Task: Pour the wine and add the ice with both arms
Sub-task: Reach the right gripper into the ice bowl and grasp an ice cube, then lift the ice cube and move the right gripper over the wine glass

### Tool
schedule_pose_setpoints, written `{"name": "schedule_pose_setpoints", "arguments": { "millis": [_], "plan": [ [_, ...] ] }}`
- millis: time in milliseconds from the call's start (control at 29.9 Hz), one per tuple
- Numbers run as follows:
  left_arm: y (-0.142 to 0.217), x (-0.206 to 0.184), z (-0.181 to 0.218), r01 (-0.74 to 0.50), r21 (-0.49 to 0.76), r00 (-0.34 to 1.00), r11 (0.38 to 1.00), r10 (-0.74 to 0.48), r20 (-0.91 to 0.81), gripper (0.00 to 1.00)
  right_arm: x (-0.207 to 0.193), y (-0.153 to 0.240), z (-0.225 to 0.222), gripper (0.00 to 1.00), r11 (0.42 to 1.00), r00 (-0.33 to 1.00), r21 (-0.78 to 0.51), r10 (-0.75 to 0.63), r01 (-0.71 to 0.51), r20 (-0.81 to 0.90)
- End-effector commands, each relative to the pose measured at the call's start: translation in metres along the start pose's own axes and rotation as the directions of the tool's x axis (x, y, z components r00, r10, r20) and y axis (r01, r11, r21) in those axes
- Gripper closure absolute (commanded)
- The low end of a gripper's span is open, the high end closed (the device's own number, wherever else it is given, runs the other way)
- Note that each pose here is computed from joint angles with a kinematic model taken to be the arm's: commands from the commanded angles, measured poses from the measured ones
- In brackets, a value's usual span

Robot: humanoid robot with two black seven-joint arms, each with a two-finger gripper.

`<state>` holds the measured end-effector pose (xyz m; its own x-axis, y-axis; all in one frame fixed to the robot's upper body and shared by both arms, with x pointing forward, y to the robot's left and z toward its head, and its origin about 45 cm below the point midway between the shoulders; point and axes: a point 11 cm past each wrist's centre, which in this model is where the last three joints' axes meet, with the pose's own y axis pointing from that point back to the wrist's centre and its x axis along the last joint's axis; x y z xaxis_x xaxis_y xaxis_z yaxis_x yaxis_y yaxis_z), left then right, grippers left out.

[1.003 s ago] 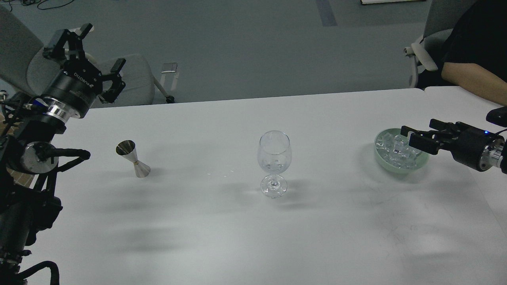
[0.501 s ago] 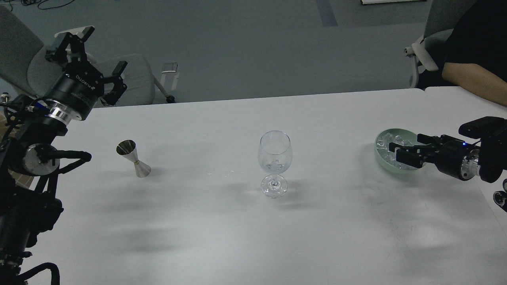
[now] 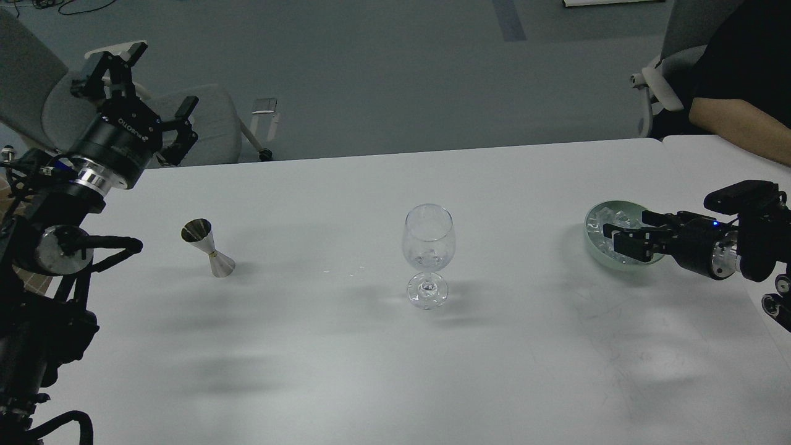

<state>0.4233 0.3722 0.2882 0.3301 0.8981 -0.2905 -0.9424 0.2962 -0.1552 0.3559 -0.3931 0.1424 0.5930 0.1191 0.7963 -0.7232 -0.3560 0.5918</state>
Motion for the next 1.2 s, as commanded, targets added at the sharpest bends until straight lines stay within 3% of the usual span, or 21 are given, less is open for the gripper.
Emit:
{"name": "schedule_pose_setpoints", "arguments": {
  "millis": [0, 201, 501, 936, 1170],
  "plan": [
    [-0.0001, -0.0001, 0.0002, 0.000, -0.001, 1.000, 1.000, 0.000, 0.000, 0.02, -0.0004, -0.0003, 0.0004, 0.29, 1.000, 1.000, -0.002, -0.006, 0.006, -0.010],
    [0.0003, 0.0002, -0.0005, -0.001, 0.002, 1.000, 1.000, 0.001, 0.000, 0.02, -0.0022, -0.0003, 0.0013, 0.34, 1.000, 1.000, -0.006, -0.011, 0.011, -0.013],
    [0.0003, 0.0002, -0.0003, -0.001, 0.000, 1.000, 1.000, 0.001, 0.000, 0.02, -0.0026, -0.0002, 0.0018, 0.50, 1.000, 1.000, -0.007, -0.014, 0.014, -0.013],
    [0.0001, -0.0002, -0.0008, 0.000, 0.000, 1.000, 1.000, 0.000, -0.002, 0.02, -0.0045, -0.0029, -0.0021, 0.51, 1.000, 1.000, 0.003, -0.018, 0.018, -0.014],
    [0.0004, 0.0004, 0.0001, -0.001, -0.002, 1.000, 1.000, 0.001, -0.002, 0.02, -0.0051, -0.0042, -0.0034, 0.58, 1.000, 1.000, 0.006, -0.018, 0.018, -0.011]
  ]
}}
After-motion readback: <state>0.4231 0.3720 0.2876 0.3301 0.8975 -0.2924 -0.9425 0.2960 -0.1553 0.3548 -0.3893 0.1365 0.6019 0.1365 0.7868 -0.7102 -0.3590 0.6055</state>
